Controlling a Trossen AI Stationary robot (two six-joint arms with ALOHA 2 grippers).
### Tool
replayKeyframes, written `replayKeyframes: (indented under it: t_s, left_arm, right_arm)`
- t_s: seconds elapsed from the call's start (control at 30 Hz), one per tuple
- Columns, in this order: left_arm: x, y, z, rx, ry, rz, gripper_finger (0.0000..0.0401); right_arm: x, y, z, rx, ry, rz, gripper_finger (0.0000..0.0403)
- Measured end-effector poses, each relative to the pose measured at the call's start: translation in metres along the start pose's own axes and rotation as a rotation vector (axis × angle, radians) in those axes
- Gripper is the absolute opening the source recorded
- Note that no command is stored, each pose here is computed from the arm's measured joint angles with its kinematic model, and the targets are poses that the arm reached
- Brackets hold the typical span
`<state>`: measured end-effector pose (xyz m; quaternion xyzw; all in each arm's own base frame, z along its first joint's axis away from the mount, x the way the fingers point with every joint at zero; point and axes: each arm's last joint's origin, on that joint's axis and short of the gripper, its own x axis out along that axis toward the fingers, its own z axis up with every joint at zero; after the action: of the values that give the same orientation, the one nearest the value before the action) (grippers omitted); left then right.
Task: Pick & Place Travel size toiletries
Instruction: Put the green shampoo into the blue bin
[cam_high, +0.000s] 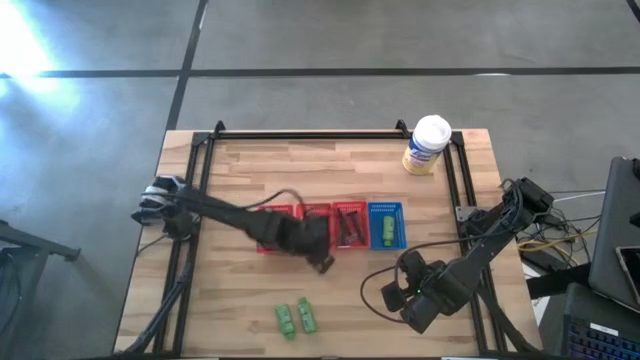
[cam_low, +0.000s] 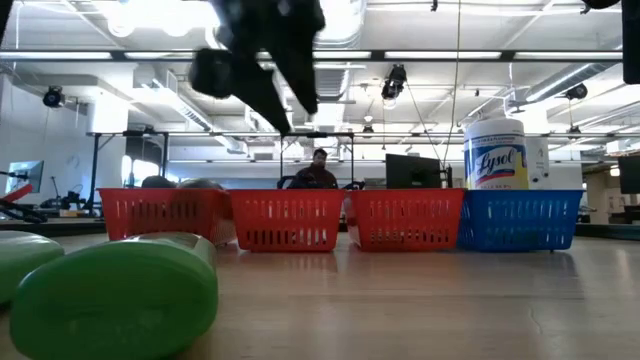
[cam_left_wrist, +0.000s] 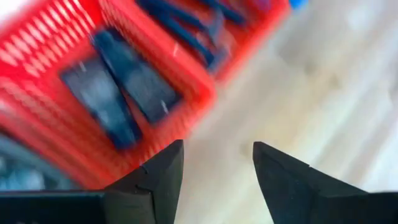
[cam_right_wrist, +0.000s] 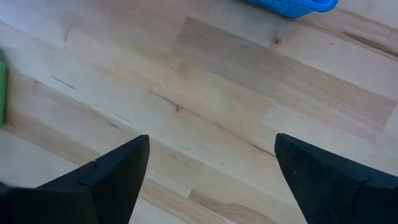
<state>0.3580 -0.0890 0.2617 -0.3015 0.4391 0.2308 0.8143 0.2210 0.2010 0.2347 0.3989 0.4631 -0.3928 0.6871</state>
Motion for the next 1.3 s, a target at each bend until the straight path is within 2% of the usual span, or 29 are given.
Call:
replayKeyframes:
  t_s: [0.3,0.47,0.57,0.7,0.83,0.97,1.1,1.17,1.3]
  left_arm:
    - [-0.037,-0.025,-0.076,0.269,0.148,-0.055,0.0197]
    - [-0.048,-0.033,-0.104,0.346,0.173,-0.083,0.0197]
    - [-0.052,-0.036,-0.114,0.390,0.177,-0.097,0.0197]
    - [-0.054,-0.034,-0.123,0.521,0.178,-0.108,0.0197]
    - [-0.054,-0.020,-0.130,0.586,0.193,-0.092,0.0197]
    - [-0.060,0.009,-0.134,0.604,0.192,-0.099,0.0197]
    - [-0.066,0.033,-0.139,0.634,0.139,-0.246,0.0197]
    - [-0.065,0.044,-0.143,0.742,0.092,-0.309,0.0197]
    - [-0.059,0.063,-0.150,1.078,0.003,-0.371,0.0197]
  right_arm:
    - [0.001,0.003,-0.002,-0.066,0.036,0.026,0.0359]
    - [0.000,0.007,-0.003,-0.081,0.047,0.060,0.0353]
    - [0.001,0.017,-0.005,-0.077,0.077,0.156,0.0346]
    - [0.014,0.041,-0.007,-0.055,0.106,0.305,0.0334]
    - [0.031,0.062,-0.001,0.010,0.111,0.342,0.0326]
    - [0.034,0.075,0.005,0.081,0.111,0.352,0.0320]
    - [0.029,0.078,0.010,0.145,0.105,0.344,0.0318]
    - [0.030,0.076,0.011,0.167,0.100,0.317,0.0322]
    - [0.032,0.071,0.011,0.204,0.132,0.254,0.0336]
